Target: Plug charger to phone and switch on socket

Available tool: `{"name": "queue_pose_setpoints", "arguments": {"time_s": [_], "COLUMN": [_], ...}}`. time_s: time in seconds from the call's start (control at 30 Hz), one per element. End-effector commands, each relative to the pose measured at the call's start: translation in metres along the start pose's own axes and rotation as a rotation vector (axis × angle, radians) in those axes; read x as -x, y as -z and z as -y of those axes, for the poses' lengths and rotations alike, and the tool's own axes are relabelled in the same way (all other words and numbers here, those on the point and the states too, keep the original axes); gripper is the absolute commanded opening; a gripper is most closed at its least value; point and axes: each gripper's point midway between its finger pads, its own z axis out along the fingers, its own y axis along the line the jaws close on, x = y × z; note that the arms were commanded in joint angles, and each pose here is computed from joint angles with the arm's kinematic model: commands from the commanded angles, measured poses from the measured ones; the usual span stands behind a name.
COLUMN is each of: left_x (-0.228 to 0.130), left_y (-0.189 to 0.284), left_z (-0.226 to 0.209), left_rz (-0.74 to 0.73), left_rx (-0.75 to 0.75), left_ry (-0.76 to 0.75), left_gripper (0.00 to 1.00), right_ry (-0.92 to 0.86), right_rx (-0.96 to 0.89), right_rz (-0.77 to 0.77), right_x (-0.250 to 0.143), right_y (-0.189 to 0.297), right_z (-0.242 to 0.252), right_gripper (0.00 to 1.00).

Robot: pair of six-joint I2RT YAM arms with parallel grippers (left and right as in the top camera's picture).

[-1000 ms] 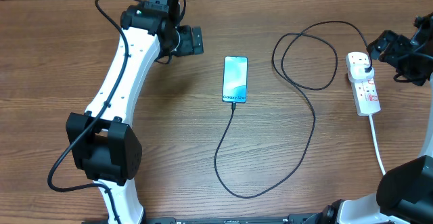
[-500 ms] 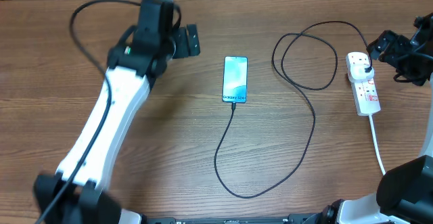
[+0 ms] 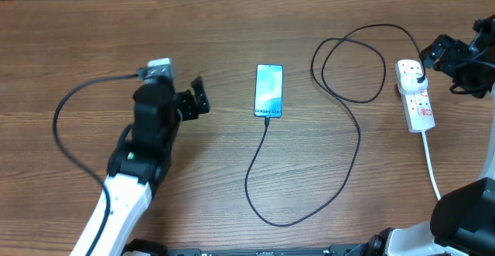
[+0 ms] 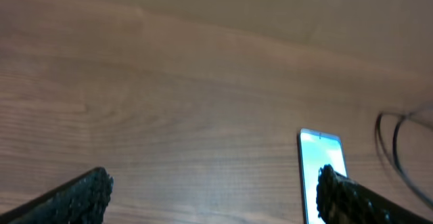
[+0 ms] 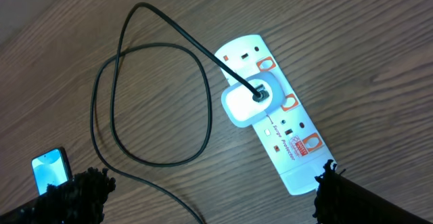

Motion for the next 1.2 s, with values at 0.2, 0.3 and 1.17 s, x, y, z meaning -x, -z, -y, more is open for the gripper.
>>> {"name": "queue_pose_setpoints", "arguments": {"time_s": [0.2,0.3,1.17], "left_x": [0.004,0.013,-0.024], "left_y": [0.036,0.051,0.118], "left_z": [-0.026,-0.027,-0.075], "left_rz": [0.282,0.390,0.682], "left_rx": [-0.044,-0.073,-0.010], "left_ry": [-0.082,-0.119,-0.191], "left_gripper": [1.00,1.00,1.00], "right_ry": [-0.002,-0.002,-0.002], "right_rx": [0.003,0.003,0.003], "right_rz": [0.013,0.013,0.013], "right_x": [0.002,0.002,0.002], "right_y": [0.003,0.003,0.003], "right_z": [-0.002,-0.002,-0.002], "right_gripper": [1.00,1.00,1.00]}}
